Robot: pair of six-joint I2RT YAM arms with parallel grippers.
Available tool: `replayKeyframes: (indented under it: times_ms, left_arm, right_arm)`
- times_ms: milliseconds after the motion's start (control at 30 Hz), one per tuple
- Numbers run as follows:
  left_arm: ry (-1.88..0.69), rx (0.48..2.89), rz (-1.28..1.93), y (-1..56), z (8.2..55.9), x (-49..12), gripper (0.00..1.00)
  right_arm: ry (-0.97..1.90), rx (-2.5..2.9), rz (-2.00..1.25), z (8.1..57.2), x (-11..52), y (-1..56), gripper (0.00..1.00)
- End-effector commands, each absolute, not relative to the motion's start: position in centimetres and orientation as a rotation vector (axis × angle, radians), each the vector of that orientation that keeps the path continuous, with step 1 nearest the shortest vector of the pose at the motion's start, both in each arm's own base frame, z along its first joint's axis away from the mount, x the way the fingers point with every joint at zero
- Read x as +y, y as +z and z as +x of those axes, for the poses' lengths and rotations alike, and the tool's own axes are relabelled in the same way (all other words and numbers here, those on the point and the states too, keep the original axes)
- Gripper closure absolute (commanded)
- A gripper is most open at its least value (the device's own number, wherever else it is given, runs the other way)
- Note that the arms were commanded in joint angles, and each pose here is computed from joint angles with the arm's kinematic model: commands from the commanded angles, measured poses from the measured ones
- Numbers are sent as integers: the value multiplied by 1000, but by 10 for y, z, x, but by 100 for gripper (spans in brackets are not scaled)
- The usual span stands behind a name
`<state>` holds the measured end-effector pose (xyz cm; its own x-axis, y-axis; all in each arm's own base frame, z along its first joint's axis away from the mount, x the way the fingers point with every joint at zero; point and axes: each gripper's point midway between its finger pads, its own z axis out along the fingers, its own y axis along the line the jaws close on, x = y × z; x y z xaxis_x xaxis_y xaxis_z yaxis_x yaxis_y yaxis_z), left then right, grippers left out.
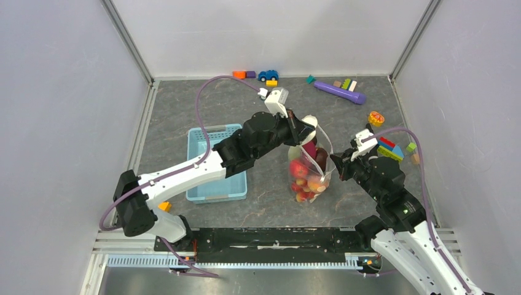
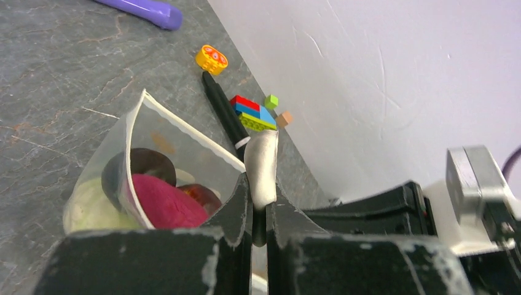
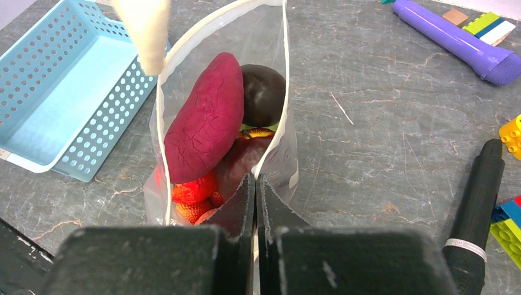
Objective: Place the food in the zip-top bag and seal the zipper
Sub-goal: Place the fake vegetable in the zipper food storage bag.
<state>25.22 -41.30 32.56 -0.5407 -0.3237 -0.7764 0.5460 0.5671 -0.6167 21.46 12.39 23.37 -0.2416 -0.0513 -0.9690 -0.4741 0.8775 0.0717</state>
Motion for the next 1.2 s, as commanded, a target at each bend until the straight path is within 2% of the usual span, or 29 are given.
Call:
replayKeyframes:
  times_ms: [0,300,567,767,1100,1167]
  left_arm:
    - [-1236,1733,-37,360,266,-424,98]
    - [-1276,1776,-60,346,266,-447,98]
    - [-1214,1901,-21,300,262,-456,98]
    - [-1178,1932,-1,288,254,-454,94]
    - [-1088,1986,-16,265,252,-450,67]
    - [-1084,1981,-11,267,251,-449,58]
  right_arm:
    - [454,1695,-385,214,128,260,100]
    - [456,1694,-387,213,128,259,100]
    - [443,1692,-379,214,126,261,100]
    - [432,1690,-386,216,125,264,100]
    - [437,1686,-381,216,126,267,100]
    - [437,1682,-381,216,126,269,100]
